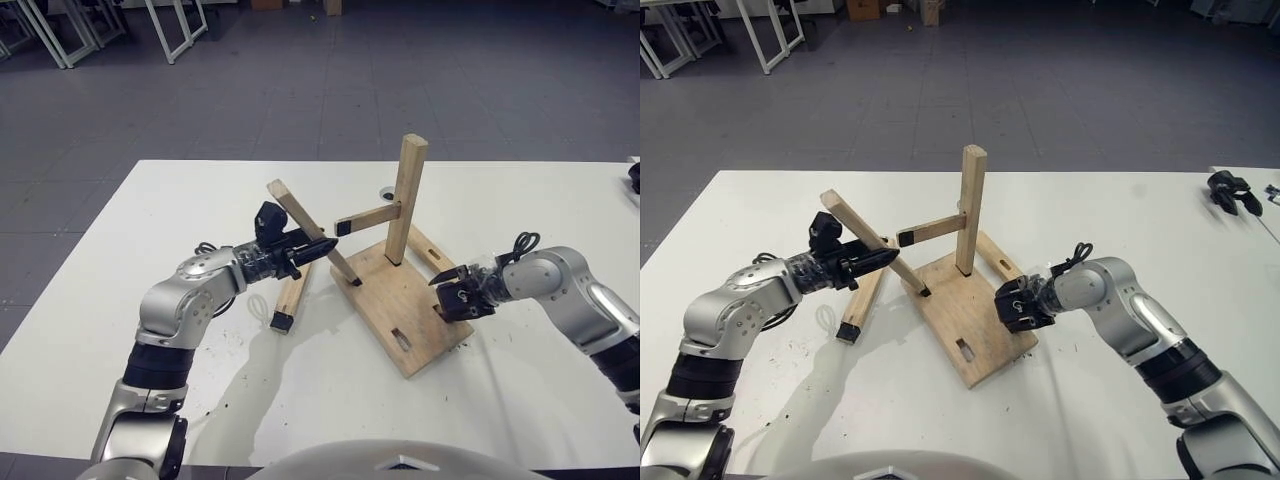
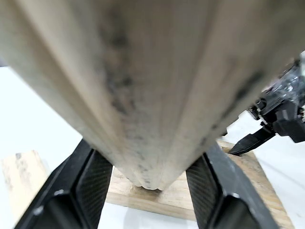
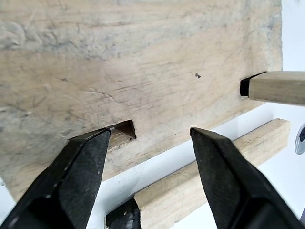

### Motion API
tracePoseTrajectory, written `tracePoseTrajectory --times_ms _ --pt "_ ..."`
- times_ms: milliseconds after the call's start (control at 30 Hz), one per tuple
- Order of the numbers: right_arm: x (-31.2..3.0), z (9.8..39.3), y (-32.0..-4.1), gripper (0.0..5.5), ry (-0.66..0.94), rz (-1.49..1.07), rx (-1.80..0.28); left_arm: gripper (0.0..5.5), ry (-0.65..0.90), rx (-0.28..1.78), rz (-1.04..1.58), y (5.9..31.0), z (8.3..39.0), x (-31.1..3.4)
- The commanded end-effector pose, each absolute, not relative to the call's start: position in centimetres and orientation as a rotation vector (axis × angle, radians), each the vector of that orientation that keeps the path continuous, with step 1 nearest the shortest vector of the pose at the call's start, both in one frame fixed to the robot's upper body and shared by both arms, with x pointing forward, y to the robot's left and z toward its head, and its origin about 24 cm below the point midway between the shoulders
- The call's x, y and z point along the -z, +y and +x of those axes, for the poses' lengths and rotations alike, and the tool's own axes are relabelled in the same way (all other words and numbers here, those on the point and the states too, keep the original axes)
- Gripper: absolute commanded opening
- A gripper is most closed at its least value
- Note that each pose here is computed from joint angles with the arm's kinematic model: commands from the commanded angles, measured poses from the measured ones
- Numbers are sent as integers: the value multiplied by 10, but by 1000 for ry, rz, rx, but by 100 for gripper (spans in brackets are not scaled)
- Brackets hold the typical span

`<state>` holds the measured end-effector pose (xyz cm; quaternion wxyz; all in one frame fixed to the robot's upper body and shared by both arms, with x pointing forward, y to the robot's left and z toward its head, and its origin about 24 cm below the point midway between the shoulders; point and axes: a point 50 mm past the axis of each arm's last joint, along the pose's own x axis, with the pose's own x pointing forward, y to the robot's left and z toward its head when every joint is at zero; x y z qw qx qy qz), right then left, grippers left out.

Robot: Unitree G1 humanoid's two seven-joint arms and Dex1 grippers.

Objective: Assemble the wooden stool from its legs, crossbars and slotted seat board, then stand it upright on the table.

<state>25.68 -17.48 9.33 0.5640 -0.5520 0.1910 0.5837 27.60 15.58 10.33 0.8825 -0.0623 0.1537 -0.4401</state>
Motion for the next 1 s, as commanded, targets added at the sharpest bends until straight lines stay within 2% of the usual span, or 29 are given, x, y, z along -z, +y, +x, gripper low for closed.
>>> tracePoseTrajectory --times_ms 33,133,300,433,600,767,900,1000 --pt "-79 249 -175 309 510 -1262 -1402 210 539 864 54 160 261 -75" --pt "-78 246 -176 309 510 -1258 -1397 208 566 833 73 166 260 -70" --pt "-76 253 -182 309 450 -1362 -1304 208 646 779 -119 176 264 -52" --pt "-77 256 -181 309 393 -1390 -1258 208 642 848 -80 164 264 -55" --pt "-116 264 -163 309 244 -1194 -1120 204 619 884 -22 157 272 -67" --pt "-160 269 -156 309 157 -1085 -1055 204 640 856 -24 164 275 -65" --pt "-187 296 -126 309 -55 -961 -956 204 642 861 -31 163 278 -65" --pt "-187 319 -101 309 -130 -992 -940 204 650 882 -13 160 280 -66"
